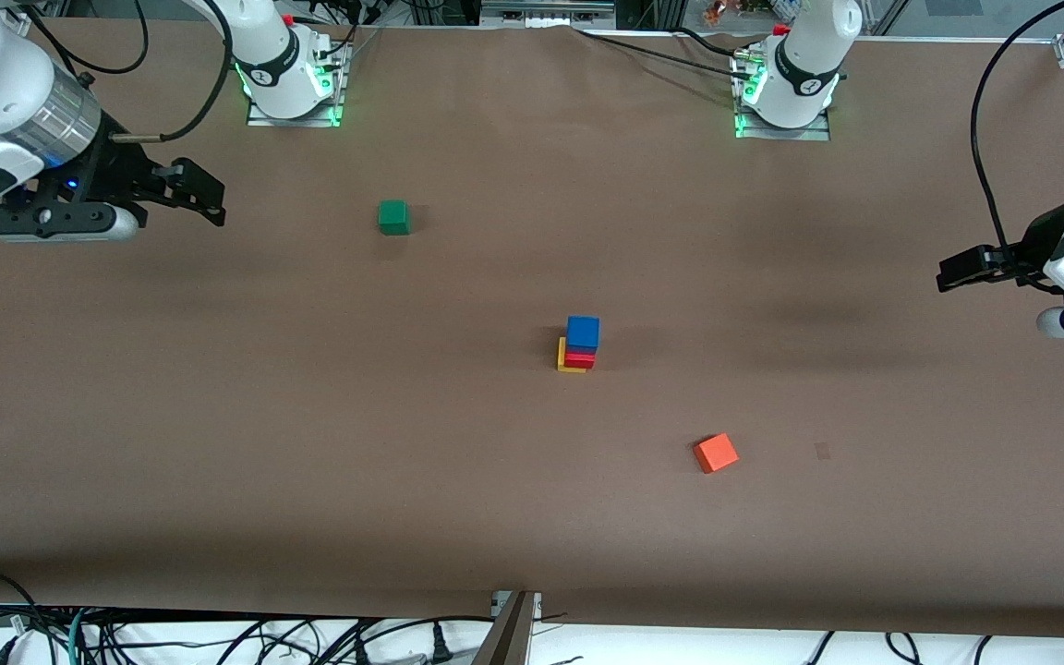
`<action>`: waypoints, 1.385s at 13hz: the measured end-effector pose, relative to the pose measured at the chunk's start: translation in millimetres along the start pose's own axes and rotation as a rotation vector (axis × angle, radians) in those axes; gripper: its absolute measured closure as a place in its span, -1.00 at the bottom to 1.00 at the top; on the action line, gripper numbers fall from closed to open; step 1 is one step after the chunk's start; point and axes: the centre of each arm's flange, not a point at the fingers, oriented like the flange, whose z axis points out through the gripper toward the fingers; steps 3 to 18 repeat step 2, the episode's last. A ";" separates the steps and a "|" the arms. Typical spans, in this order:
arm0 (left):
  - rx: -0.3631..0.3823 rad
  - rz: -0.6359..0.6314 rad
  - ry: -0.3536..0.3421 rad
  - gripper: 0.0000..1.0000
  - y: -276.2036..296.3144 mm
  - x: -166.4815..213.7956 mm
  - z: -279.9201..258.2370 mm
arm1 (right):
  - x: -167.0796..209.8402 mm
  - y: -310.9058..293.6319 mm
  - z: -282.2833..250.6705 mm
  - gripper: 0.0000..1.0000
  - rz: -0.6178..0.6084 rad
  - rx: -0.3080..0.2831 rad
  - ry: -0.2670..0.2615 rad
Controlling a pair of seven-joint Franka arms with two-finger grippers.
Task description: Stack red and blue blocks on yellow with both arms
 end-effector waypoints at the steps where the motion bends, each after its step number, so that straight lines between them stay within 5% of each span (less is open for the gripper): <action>1: 0.000 0.000 0.000 -1.00 0.0 0.0 0.0 | 0.0 -1.0 0.5 -1.00 -0.003 -0.004 0.000; 18: 0.000 0.000 0.000 -1.00 -0.1 0.0 0.0 | 0.0 -1.8 1.0 -1.00 -0.005 -0.009 0.000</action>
